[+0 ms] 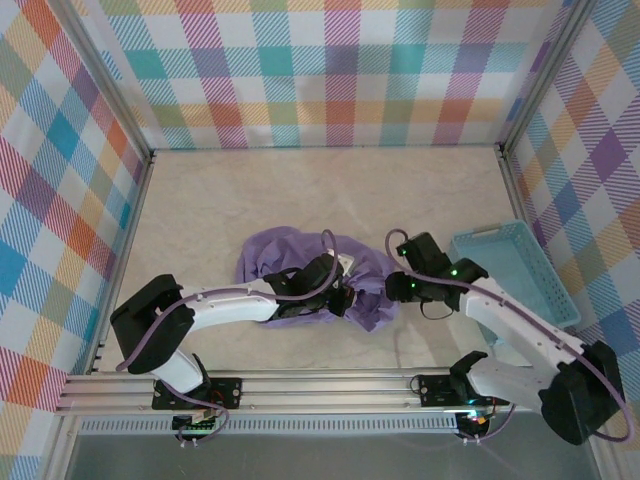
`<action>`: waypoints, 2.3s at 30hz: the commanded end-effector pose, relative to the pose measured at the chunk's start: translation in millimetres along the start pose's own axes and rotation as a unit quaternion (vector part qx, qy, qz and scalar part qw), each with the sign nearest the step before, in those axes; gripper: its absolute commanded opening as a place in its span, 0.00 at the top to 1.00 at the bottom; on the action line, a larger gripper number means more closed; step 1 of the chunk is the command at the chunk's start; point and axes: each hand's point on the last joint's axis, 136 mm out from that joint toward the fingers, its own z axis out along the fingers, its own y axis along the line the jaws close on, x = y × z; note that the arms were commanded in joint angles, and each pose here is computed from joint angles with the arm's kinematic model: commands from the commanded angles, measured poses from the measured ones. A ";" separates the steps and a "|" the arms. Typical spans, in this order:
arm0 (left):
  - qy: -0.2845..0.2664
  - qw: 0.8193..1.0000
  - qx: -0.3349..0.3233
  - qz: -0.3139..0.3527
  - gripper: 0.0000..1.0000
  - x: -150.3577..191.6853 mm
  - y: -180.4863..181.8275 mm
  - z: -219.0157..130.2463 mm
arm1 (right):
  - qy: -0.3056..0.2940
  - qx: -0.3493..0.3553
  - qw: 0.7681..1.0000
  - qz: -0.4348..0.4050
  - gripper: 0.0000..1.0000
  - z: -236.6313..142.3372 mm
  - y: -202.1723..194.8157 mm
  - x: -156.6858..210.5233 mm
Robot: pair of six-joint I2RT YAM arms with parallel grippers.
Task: Fold the inside-out t-shirt
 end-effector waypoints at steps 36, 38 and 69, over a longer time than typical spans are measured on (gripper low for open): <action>-0.045 0.998 -0.031 -0.007 1.00 -12.8 -17.2 -12.3 | 0.032 0.202 0.970 0.131 0.47 32.0 -44.4 66.9; -0.046 0.998 -0.036 -0.007 1.00 -13.3 -14.3 -12.4 | 0.026 0.204 0.969 0.135 0.52 26.7 -47.5 67.2; -0.083 0.996 -0.020 0.006 0.55 15.1 -23.3 -78.6 | -0.054 -0.231 0.971 0.001 0.99 -15.8 111.1 4.8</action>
